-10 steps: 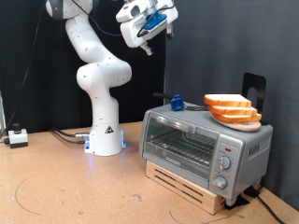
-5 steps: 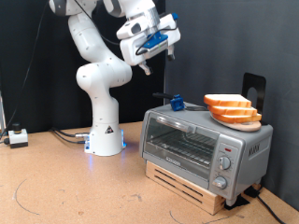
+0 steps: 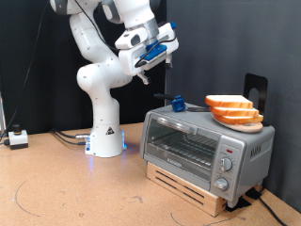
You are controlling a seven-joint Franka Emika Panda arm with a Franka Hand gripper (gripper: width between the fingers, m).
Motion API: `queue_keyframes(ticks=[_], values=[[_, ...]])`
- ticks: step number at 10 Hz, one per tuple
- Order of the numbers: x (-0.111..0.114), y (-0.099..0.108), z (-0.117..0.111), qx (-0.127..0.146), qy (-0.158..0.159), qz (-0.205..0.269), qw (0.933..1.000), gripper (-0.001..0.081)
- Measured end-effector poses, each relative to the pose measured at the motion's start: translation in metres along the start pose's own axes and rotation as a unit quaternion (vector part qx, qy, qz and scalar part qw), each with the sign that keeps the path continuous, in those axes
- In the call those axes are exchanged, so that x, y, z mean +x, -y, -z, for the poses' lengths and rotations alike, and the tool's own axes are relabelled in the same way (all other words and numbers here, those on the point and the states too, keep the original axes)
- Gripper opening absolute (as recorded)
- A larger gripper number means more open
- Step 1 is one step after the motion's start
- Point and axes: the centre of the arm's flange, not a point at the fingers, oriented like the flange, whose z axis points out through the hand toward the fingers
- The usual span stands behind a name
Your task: Make a piece of toast with the oven
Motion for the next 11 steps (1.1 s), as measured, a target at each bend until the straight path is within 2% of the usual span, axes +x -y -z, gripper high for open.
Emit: queue_keyframes(ticks=[4, 11], values=[[-0.001, 0.001, -0.001, 0.016, 0.006, -0.009, 0.9998, 0.0811], [-0.002, -0.02, -0.051, -0.016, 0.004, -0.003, 0.9999, 0.0811]])
